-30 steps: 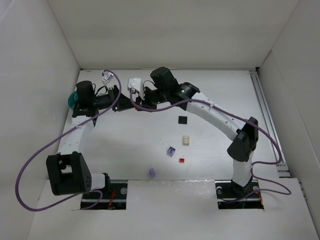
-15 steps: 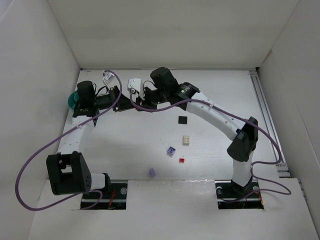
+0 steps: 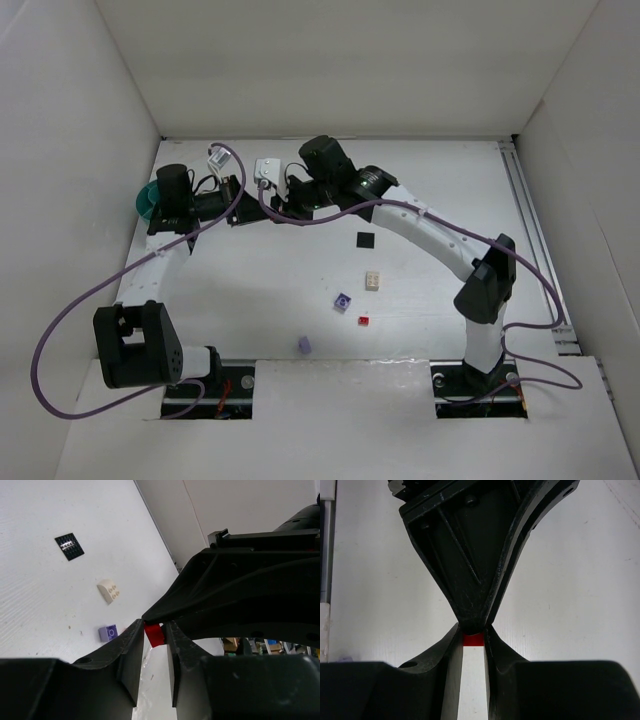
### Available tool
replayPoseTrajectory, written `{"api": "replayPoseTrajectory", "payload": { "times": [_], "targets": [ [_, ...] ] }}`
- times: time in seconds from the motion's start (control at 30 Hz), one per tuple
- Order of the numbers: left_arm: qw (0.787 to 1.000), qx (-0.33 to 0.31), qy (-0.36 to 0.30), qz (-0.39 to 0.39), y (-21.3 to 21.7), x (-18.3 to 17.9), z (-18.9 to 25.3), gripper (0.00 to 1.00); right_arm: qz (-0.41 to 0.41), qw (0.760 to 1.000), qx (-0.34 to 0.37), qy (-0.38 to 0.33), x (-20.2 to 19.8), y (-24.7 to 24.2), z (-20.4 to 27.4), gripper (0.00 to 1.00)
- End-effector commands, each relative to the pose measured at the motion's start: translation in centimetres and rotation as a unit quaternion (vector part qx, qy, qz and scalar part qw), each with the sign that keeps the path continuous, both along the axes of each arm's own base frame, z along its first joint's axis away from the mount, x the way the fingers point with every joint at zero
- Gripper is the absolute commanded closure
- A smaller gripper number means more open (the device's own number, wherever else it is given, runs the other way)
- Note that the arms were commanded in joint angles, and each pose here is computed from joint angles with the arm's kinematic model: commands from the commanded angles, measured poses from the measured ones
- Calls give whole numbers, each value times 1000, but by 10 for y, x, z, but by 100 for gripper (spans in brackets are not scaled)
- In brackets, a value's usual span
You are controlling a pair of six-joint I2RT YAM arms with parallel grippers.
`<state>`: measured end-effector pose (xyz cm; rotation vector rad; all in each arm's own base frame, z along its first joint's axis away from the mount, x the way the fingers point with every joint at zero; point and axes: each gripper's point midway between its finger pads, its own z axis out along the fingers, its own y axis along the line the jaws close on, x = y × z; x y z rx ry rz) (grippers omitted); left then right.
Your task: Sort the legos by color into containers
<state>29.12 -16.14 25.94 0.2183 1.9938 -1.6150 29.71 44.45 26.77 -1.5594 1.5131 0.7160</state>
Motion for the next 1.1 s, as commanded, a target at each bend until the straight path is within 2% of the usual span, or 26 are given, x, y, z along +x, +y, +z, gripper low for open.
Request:
{"api": "replayPoseTrajectory", "payload": {
  "times": [0.0, 0.17, 0.23, 0.27, 0.37, 0.4, 0.47, 0.5, 0.53, 0.57, 0.6, 0.63, 0.73, 0.8, 0.83, 0.9, 0.93, 1.07],
  "targets": [
    [1000, -3, -9, -18, -3, -6, -1, 81, 9, 997, 60, -54, 1, 12, 52, 94],
    [1000, -3, -9, -18, -3, -6, -1, 87, 5, 996, 61, -60, -1, 12, 57, 94],
    [1000, 1, -10, -20, -3, -8, -5, 87, 5, 996, 65, -63, 0, 13, 58, 89],
    [1000, 8, 1, -13, -2, -7, -7, 88, 1, 996, 60, -62, 1, 12, 54, 76],
    [999, 34, -39, -9, 1, -4, -4, 90, -11, 997, 49, -63, 4, 7, 47, 60],
    [999, 37, -36, -11, 1, -6, -7, 91, -11, 997, 44, -59, 1, 4, 43, 50],
    [999, 41, -27, 11, 12, -1, -7, 91, -22, 996, 49, -67, 4, -4, 46, 43],
    [998, 44, -30, 15, 16, 1, -5, 92, -27, 997, 34, -56, 4, -12, 31, 40],
    [997, 56, -44, 19, 24, 6, -10, 92, -27, 997, 42, -62, 1, -16, 38, 36],
    [997, 68, -20, 16, 25, 1, -17, 94, -36, 997, 37, -59, 5, -24, 34, 36],
    [995, 88, -47, 24, 32, 10, -5, 94, -44, 997, 33, -56, 10, -33, 30, 35],
    [988, 125, -90, 15, 37, 18, -12, 94, -52, 997, 24, -52, 10, -41, 22, 35],
    [973, 203, -103, 31, 63, 35, -4, 94, -78, 996, 1, -34, 22, -66, 1, 35],
    [964, 243, -96, 40, 91, 47, -16, 95, -89, 996, -16, -15, 26, -83, -12, 35],
    [956, 262, -118, 53, 103, 59, -3, 95, -99, 995, -18, -8, 34, -93, -17, 35],
    [947, 290, -112, 78, 132, 76, -7, 95, -109, 994, -31, 10, 35, -107, -30, 35],
    [935, 318, -127, 88, 147, 84, 0, 95, -110, 993, -37, 21, 35, -113, -36, 35],
    [912, 377, -112, 116, 198, 106, -8, 95, -122, 991, -46, 36, 40, -126, -47, 35]
  ]
}}
